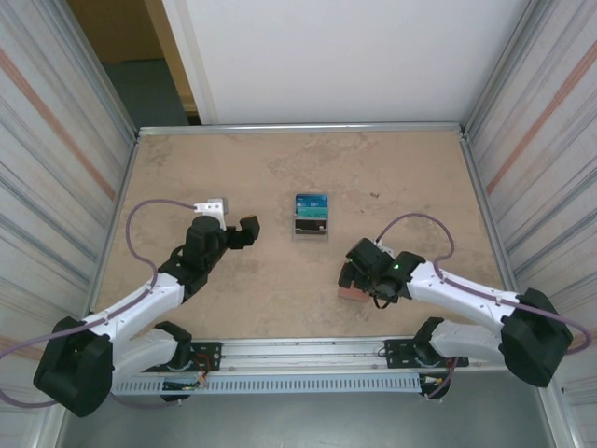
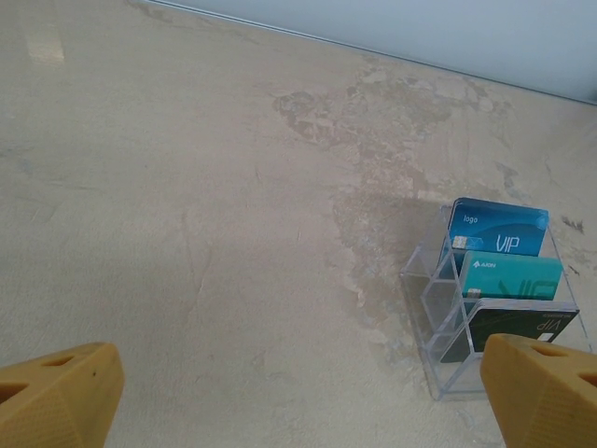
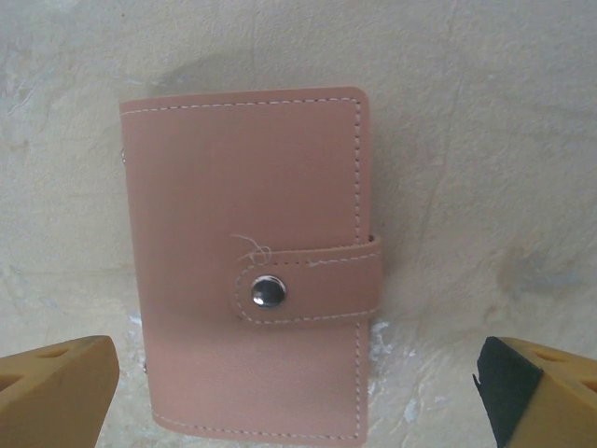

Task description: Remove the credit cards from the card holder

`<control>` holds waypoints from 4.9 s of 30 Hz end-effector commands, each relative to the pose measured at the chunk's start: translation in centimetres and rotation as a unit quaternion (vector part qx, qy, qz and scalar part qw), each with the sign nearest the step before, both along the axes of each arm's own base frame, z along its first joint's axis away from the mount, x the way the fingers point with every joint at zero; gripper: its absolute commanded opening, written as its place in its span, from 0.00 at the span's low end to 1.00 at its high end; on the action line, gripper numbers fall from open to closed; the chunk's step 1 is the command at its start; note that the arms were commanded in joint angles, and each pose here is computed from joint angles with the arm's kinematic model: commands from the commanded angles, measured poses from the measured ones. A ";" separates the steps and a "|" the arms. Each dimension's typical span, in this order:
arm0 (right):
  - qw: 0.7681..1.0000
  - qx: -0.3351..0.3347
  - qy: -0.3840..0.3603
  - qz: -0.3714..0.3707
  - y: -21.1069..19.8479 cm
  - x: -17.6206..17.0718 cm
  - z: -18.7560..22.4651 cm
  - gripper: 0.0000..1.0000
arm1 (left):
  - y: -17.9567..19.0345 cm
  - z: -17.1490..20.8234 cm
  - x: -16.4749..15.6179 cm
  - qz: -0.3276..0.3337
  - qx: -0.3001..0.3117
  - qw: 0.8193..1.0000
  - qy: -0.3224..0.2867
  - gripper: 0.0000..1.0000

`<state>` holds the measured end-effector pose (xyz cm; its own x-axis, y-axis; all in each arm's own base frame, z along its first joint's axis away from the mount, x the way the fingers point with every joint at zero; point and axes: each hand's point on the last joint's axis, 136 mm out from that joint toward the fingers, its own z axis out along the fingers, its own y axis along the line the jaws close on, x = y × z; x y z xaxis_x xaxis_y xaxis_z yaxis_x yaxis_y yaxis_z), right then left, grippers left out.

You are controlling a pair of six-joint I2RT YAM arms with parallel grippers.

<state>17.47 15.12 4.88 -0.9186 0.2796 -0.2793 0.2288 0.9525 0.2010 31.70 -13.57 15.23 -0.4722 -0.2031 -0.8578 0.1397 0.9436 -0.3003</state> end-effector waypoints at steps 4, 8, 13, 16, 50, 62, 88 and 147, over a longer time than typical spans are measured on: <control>1.000 0.004 0.009 0.012 2.3 1.0 -0.1 0.99 | 0.5 1.5 0.8 0.019 -0.002 1.000 -0.017 0.99; 0.999 -0.018 0.031 0.022 2.7 1.1 -1.0 0.99 | 0.6 1.4 0.8 0.019 0.005 1.000 -0.015 0.99; 0.996 -0.057 0.048 0.039 3.0 0.8 -2.1 0.99 | 0.8 1.2 0.7 0.021 0.007 1.000 -0.012 0.99; 0.995 -0.069 0.057 0.049 3.4 0.5 -2.9 0.99 | 0.7 1.0 0.7 0.020 0.009 1.000 -0.009 0.99; 0.985 -0.001 -0.107 0.137 3.7 2.1 0.7 0.69 | -0.8 3.5 1.0 0.020 -0.049 0.997 0.048 0.99; 0.928 0.064 -0.312 0.196 4.8 4.2 7.6 0.69 | -9.9 5.1 -0.9 -0.187 -0.124 0.968 0.114 0.99; 0.892 0.098 -0.387 0.211 7.5 6.0 11.3 0.65 | -24.1 4.5 -6.2 -0.452 -0.171 0.865 0.138 0.88; 0.743 0.429 -0.363 0.364 8.4 -0.2 25.8 0.63 | -17.7 13.4 -14.3 -0.665 -0.146 0.732 -0.018 0.00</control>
